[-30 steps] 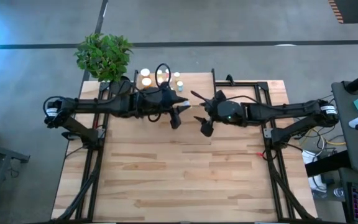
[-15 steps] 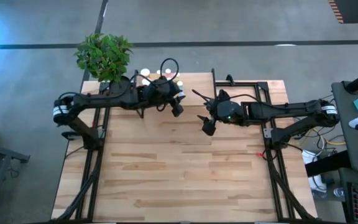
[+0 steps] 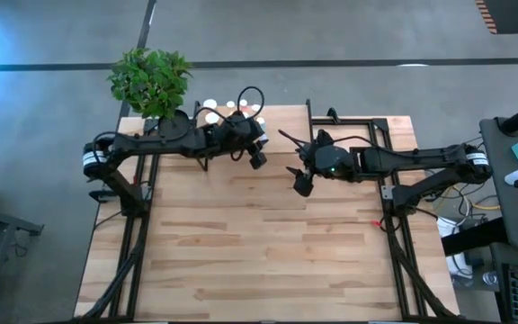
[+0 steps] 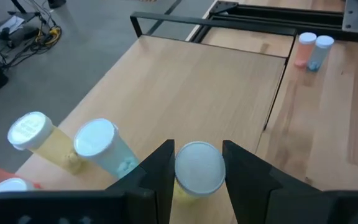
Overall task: Pick and place medicine bottles onto shelf by color
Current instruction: Put the yellow pill bottle on the shelf, then put the blue pill bottle on the shelf
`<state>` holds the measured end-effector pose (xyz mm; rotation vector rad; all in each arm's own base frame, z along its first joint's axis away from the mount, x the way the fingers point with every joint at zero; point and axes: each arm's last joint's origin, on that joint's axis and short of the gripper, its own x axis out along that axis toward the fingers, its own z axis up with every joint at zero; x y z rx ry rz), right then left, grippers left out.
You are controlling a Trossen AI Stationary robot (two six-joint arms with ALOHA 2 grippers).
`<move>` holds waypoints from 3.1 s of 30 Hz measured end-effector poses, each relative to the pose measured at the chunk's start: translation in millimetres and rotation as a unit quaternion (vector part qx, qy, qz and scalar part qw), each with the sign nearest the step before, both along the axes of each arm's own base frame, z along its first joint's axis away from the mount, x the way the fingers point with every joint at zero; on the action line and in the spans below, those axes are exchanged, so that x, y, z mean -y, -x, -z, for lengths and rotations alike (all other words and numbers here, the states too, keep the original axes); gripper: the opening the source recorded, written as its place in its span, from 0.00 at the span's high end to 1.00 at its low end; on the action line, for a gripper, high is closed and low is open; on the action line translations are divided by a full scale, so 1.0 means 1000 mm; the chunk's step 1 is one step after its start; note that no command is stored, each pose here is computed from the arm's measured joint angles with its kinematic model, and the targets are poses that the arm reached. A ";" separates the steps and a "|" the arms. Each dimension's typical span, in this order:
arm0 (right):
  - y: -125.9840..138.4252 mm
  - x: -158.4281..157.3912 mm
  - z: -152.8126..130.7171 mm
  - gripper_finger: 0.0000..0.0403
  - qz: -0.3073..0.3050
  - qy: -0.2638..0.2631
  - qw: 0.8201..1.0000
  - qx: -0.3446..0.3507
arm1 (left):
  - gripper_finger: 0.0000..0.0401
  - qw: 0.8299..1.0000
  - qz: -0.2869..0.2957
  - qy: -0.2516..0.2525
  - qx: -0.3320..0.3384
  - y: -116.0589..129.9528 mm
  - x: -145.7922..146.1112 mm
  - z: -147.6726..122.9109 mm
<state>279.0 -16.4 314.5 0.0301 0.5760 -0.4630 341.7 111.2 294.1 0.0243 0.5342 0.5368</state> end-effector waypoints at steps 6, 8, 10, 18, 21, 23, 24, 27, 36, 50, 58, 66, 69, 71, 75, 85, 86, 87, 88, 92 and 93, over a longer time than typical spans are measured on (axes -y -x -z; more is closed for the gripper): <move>0.005 0.000 0.004 0.29 0.015 -0.021 0.999 -0.027 | 0.74 1.000 -0.009 -0.001 0.000 0.002 -0.005 0.000; 0.005 0.000 0.001 0.29 0.020 -0.028 0.999 -0.022 | 0.74 1.000 -0.010 -0.001 0.001 0.002 -0.006 0.000; 0.005 0.000 -0.002 0.29 0.018 -0.030 0.999 -0.018 | 0.74 1.000 -0.009 0.000 0.000 0.002 -0.005 0.001; 0.005 -0.003 -0.011 0.29 -0.017 -0.058 0.998 -0.003 | 0.65 1.000 -0.009 0.000 0.000 0.002 -0.005 0.001; 0.006 -0.003 -0.010 0.29 -0.007 -0.073 0.997 -0.004 | 0.57 1.000 -0.010 -0.001 0.003 0.002 -0.005 -0.001; 0.009 -0.003 -0.007 0.29 0.004 -0.085 0.996 -0.025 | 0.51 1.000 -0.010 -0.002 0.006 0.001 -0.005 -0.004; 0.011 -0.003 -0.005 0.29 0.010 -0.091 0.995 -0.037 | 0.49 1.000 -0.010 -0.003 0.008 0.001 -0.005 -0.005; 0.021 -0.003 -0.006 0.29 0.023 -0.101 0.991 -0.090 | 0.44 1.000 -0.008 -0.008 0.025 0.004 -0.003 -0.017; 0.067 -0.002 -0.042 0.29 0.073 -0.090 0.965 -0.234 | 0.43 0.992 0.013 -0.035 0.120 0.014 0.014 -0.081; 0.147 -0.004 0.016 0.29 0.232 -0.103 0.941 -0.222 | 0.42 0.990 0.022 -0.042 0.130 0.013 0.018 -0.091; 0.150 -0.007 0.049 0.29 0.297 -0.109 0.935 -0.161 | 0.42 0.987 0.054 -0.113 0.103 0.014 0.019 -0.102; 0.155 -0.010 0.095 0.29 0.331 -0.119 0.918 -0.186 | 0.42 0.986 0.046 -0.128 0.101 0.024 0.012 -0.109; 0.151 -0.013 0.100 0.29 0.333 -0.091 0.928 -0.138 | 0.42 0.984 0.051 -0.162 0.063 0.029 0.012 -0.109; 0.153 -0.013 0.105 0.29 0.349 -0.084 0.925 -0.128 | 0.42 0.981 0.049 -0.182 0.039 0.033 0.013 -0.110; 0.153 -0.013 0.123 0.29 0.356 -0.086 0.921 -0.131 | 0.42 0.978 0.036 -0.206 0.013 0.040 0.012 -0.113; 0.157 -0.012 0.149 0.34 0.372 -0.079 0.912 -0.155 | 0.42 0.974 0.034 -0.224 -0.007 0.041 0.005 -0.111; 0.158 -0.012 0.150 0.35 0.372 -0.080 0.912 -0.156 | 0.42 0.973 0.036 -0.227 -0.011 0.040 0.005 -0.111; 0.157 -0.012 0.150 0.37 0.370 -0.079 0.912 -0.156 | 0.42 0.972 0.038 -0.230 -0.015 0.039 0.004 -0.109; 0.156 -0.012 0.150 0.39 0.364 -0.075 0.915 -0.158 | 0.42 0.971 0.038 -0.234 -0.014 0.038 0.004 -0.109; 0.152 -0.013 0.153 0.43 0.312 -0.050 0.930 -0.191 | 0.42 0.972 0.038 -0.232 -0.022 0.035 -0.001 -0.105; 0.150 -0.013 0.154 0.44 0.305 -0.049 0.931 -0.193 | 0.42 0.972 0.037 -0.232 -0.023 0.034 -0.002 -0.104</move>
